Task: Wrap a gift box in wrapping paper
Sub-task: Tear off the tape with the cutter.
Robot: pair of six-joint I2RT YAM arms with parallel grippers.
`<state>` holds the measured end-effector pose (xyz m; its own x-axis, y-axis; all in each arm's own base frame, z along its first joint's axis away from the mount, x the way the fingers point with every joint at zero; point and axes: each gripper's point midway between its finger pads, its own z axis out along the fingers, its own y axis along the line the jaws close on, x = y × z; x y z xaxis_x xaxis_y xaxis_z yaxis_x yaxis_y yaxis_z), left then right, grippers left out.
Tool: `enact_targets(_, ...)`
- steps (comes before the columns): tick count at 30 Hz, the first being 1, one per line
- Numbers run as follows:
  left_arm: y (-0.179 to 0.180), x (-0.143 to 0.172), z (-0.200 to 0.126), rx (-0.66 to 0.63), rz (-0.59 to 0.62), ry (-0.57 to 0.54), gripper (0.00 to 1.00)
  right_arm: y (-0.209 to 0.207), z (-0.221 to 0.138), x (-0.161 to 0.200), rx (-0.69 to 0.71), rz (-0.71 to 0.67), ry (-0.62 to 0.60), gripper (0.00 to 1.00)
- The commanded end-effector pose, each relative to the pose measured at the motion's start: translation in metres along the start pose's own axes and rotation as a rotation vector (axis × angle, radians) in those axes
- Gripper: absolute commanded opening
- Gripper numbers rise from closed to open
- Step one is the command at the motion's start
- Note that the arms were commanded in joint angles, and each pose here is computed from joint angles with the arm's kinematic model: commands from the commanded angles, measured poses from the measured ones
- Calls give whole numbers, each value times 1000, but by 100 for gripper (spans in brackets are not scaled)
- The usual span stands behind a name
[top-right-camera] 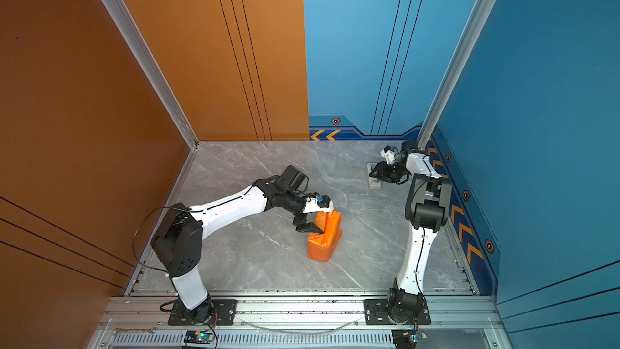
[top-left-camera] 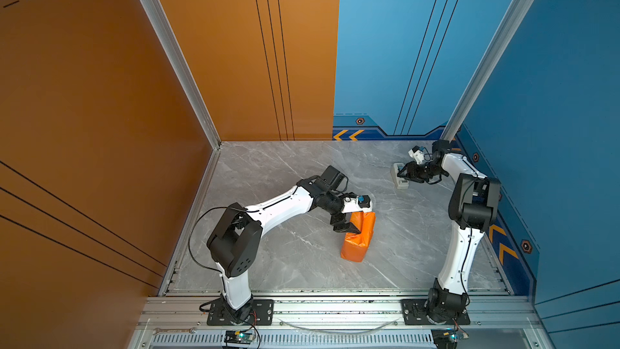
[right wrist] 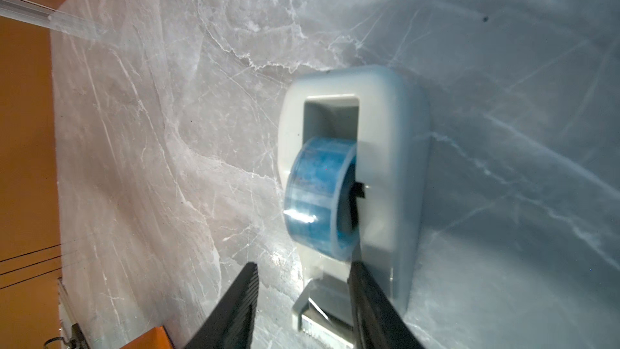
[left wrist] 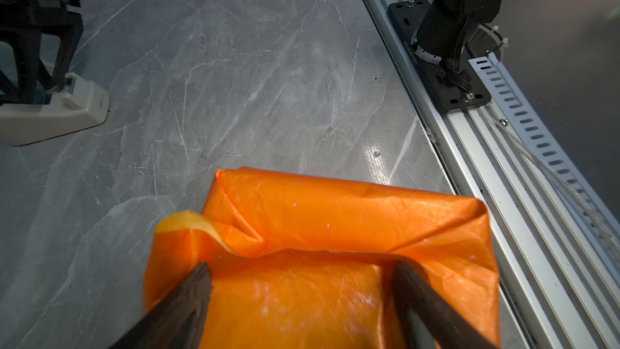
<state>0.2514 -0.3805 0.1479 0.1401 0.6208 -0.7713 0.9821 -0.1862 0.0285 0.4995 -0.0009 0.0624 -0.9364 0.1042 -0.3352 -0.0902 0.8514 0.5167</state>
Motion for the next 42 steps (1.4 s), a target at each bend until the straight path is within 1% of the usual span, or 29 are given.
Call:
enact_targets(1, -13, 62, 19, 37, -125, 211, 85, -25, 7, 32, 145, 50, 125, 49)
enact_targets(5, -13, 61, 19, 36, -122, 209, 85, -29, 6, 32, 179, 50, 127, 49)
enact_targets(7, -13, 61, 19, 37, -123, 209, 85, -27, 8, 31, 163, 49, 129, 47)
enact_targets(8, -13, 61, 19, 38, -122, 209, 85, -25, 10, 31, 139, 54, 129, 46)
enact_targets(10, -13, 61, 19, 38, -119, 209, 85, -17, 16, 35, 40, 92, 138, 45)
enact_targets(11, -13, 61, 19, 37, -120, 209, 85, -11, 13, 26, -8, 100, 113, 44)
enact_targets(13, -13, 61, 19, 38, -119, 209, 85, -5, 11, 21, -88, 126, 93, 43)
enact_targets(15, -13, 61, 19, 39, -119, 208, 85, 0, 9, 20, -137, 131, 85, 43)
enact_targets(18, -13, 61, 19, 40, -118, 207, 85, 6, 6, 16, -220, 146, 65, 39)
enact_targets(25, -12, 59, 20, 38, -114, 203, 85, 8, 9, 16, -327, 177, 57, 34)
enact_targets(28, -12, 58, 19, 38, -114, 203, 85, 7, 12, 16, -336, 179, 58, 31)
enact_targets(31, -11, 58, 19, 36, -114, 203, 85, 10, 13, 15, -371, 183, 58, 31)
enact_targets(34, -11, 58, 20, 36, -114, 205, 85, 10, 12, 15, -375, 182, 60, 30)
enact_targets(42, -11, 56, 20, 34, -107, 206, 85, 11, 11, 16, -389, 183, 61, 21)
